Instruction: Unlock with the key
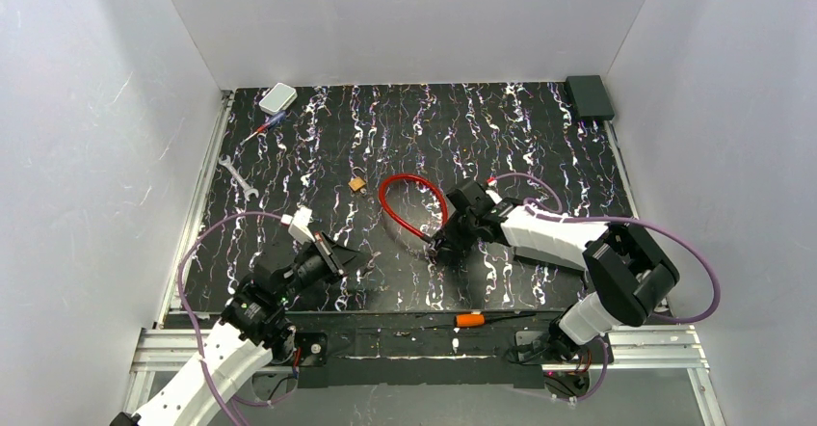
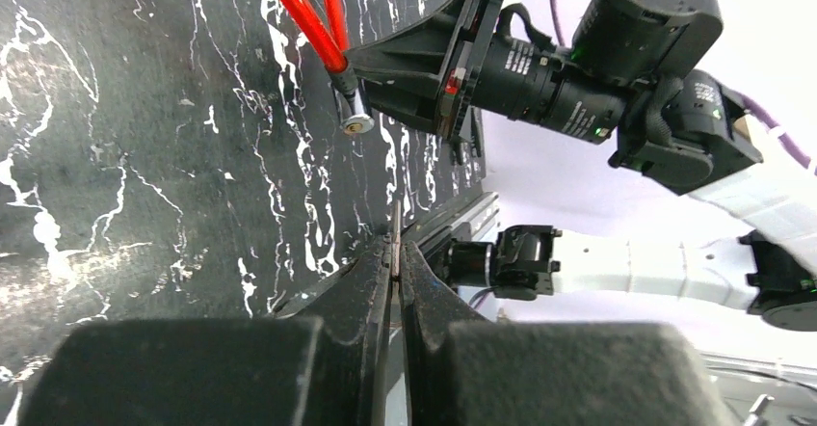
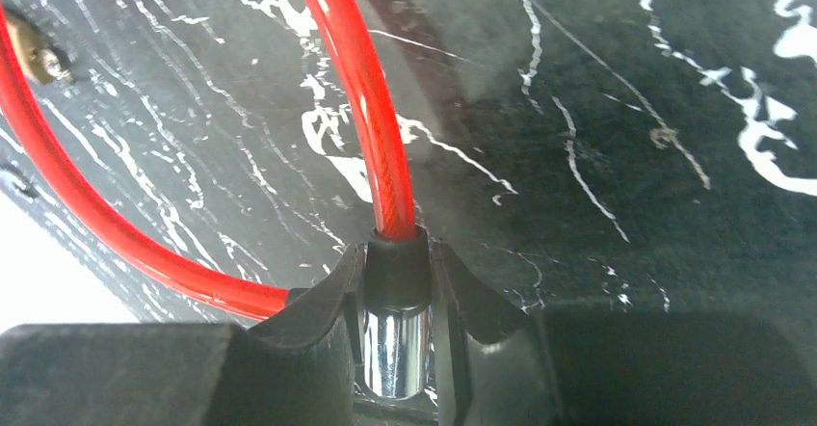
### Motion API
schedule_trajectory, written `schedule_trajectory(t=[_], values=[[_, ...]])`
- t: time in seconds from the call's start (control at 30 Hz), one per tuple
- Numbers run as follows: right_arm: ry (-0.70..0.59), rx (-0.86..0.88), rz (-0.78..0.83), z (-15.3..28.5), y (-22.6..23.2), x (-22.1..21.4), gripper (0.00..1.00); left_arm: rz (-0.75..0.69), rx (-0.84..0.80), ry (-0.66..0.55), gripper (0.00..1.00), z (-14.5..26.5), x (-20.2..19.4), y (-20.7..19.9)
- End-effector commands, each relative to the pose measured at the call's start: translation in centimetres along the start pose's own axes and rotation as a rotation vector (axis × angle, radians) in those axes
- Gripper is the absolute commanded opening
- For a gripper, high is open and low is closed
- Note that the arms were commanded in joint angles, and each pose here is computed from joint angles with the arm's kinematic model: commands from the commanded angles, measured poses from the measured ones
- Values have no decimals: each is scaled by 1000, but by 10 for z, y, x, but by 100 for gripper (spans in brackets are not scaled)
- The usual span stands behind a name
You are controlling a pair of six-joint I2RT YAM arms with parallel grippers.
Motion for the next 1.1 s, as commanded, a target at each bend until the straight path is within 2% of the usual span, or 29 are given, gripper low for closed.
schedule_trajectory(t=[0.0, 0.3, 0.4, 0.57, 0.83, 1.07], values=[[-47, 5, -84, 13, 11, 3, 1, 107, -37, 2, 0, -2, -1, -8], [-11, 0, -110, 16, 22, -12, 1, 256, -45, -15, 0, -5, -16, 12], [-6, -11, -110, 19, 30, -16, 1, 195, -9, -38, 0, -3, -15, 20], [17, -5, -125, 16, 44, -30, 1, 188, 55, -57, 0, -9, -19, 37], [56, -14, -148, 9, 57, -48, 1, 81, 89, -129, 0, -24, -13, 36], [46, -40, -175, 8, 48, -47, 1, 27, 98, -154, 0, -46, -14, 31]])
Point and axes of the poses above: each gripper's point midway between its finger pads, its own z axis back along the fingers, its own y axis along the line the jaws close on, x = y × z, the point moved 1 cm from there along z, back along the fingers, and after that the axes turned 12 degrees about -z, right-handed, at the moved point
